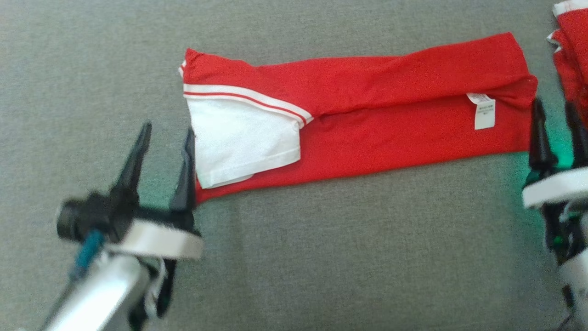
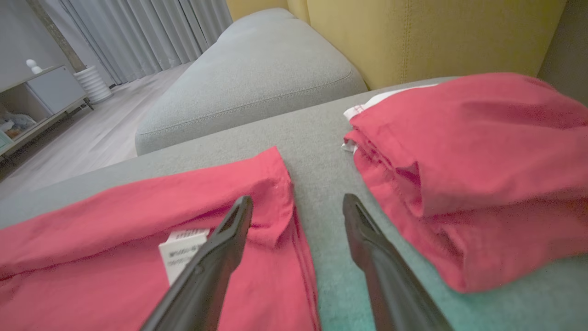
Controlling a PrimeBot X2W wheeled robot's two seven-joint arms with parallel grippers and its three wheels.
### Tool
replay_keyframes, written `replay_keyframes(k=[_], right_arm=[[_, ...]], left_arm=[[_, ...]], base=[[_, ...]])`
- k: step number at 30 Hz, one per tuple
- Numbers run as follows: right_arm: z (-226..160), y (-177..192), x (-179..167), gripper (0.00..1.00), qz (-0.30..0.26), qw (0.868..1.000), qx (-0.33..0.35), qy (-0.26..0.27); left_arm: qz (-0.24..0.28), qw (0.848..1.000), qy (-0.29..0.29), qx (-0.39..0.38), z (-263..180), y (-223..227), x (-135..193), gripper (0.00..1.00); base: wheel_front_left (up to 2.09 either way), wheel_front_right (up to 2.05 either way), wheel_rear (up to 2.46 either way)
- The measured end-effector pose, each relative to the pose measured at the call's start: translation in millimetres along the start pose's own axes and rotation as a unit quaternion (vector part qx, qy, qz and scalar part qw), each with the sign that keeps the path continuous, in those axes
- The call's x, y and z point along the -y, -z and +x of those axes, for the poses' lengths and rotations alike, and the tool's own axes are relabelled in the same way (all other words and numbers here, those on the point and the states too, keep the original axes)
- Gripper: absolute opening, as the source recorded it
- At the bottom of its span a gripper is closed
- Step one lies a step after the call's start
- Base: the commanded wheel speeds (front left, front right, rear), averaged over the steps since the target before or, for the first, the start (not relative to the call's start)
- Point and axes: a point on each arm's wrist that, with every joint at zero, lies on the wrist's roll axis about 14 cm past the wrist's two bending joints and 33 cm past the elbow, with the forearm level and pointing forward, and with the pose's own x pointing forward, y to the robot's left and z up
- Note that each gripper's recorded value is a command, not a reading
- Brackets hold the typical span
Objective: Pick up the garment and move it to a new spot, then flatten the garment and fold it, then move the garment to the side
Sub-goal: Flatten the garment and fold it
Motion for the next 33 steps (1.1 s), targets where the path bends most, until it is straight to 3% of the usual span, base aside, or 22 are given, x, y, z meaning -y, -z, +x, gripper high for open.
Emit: replay_keyframes(k=[4,10,18,19,20,21,22,33], right_arm=[[-11,14,-8,1.0,0.007,1.0,-0.004,0.006],[8,0,0,1.0,0.011,0.999,0.008,0.032],[25,36,-2,1.0,0.026,0.995,-0.082,0.045],[26,38,-3,0.96,0.026,0.995,-0.087,0.044],[27,38,-4,0.74,0.029,0.994,-0.092,0.044],[29,37,-5,0.33,0.033,0.994,-0.092,0.043],[29,37,-5,0.0,0.033,0.994,-0.092,0.043],[20,23,-1,0.0,0.037,0.996,-0.075,0.038]], left_arm=[[-0.009,0.999,-0.042,0.027,-21,3,1,1.0],[-0.018,0.993,-0.069,0.089,-33,-22,3,1.0],[-0.021,0.991,-0.076,0.105,-40,-24,-2,1.0],[-0.02,0.991,-0.077,0.107,-40,-24,-4,1.0],[-0.02,0.991,-0.078,0.108,-40,-25,-5,1.0],[-0.02,0.991,-0.079,0.109,-40,-25,-7,1.0],[-0.02,0.991,-0.079,0.109,-40,-25,-7,1.0],[-0.021,0.992,-0.058,0.108,-32,-20,-3,1.0]], base=[[0.0,0.0,0.0],[0.0,0.0,0.0],[0.0,0.0,0.0],[0.0,0.0,0.0],[0.0,0.0,0.0],[0.0,0.0,0.0],[0.0,0.0,0.0],[0.0,0.0,0.0]])
